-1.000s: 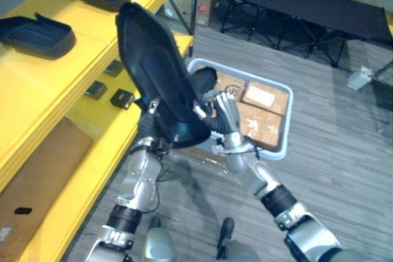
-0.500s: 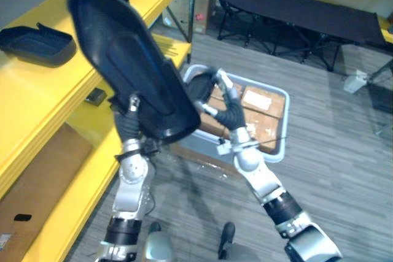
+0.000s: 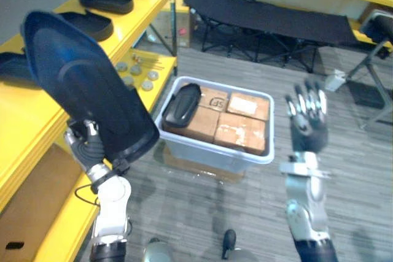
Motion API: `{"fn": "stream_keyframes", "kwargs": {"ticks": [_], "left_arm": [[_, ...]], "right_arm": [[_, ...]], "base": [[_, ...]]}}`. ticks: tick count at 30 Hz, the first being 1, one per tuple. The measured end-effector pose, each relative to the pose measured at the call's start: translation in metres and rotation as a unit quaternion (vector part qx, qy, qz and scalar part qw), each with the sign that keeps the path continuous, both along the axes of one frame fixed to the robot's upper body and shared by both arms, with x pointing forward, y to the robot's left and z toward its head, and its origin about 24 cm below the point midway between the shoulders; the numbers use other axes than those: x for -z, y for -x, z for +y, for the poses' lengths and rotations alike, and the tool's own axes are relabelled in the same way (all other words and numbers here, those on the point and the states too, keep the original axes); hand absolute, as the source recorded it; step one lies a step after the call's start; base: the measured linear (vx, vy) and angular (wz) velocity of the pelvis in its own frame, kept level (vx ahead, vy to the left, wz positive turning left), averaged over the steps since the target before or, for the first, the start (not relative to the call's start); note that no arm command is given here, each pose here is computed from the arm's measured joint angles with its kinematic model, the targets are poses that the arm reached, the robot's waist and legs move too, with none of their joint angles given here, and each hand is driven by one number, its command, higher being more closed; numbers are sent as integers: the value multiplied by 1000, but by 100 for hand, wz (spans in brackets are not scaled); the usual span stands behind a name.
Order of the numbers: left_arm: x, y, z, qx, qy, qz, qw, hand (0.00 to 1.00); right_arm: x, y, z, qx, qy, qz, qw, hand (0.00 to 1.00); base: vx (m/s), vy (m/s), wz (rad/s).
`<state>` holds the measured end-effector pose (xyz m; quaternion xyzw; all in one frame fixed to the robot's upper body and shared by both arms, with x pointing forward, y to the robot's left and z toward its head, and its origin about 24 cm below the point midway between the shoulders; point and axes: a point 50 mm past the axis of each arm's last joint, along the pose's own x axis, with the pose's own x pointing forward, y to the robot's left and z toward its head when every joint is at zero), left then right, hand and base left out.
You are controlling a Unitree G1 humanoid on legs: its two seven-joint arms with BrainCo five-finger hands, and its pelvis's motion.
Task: Walk over and take plastic housings, then place them on the shelf
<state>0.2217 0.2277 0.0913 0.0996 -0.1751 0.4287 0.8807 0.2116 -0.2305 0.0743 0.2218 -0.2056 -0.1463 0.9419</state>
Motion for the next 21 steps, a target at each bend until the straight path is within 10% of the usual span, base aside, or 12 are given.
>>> {"fn": "stream_keyframes", "kwargs": {"ticks": [12,21], "left_arm": [[-3,32,-25,108,20,-51,993,100],[-15,46,-5,29,7,-82,996,100]], "right_arm": [[84,53,-16,85,-53,188,977,0],[66,21,0,59,-14,158,985,0]], "base": [[3,6,-8],[16,17,20]]}}
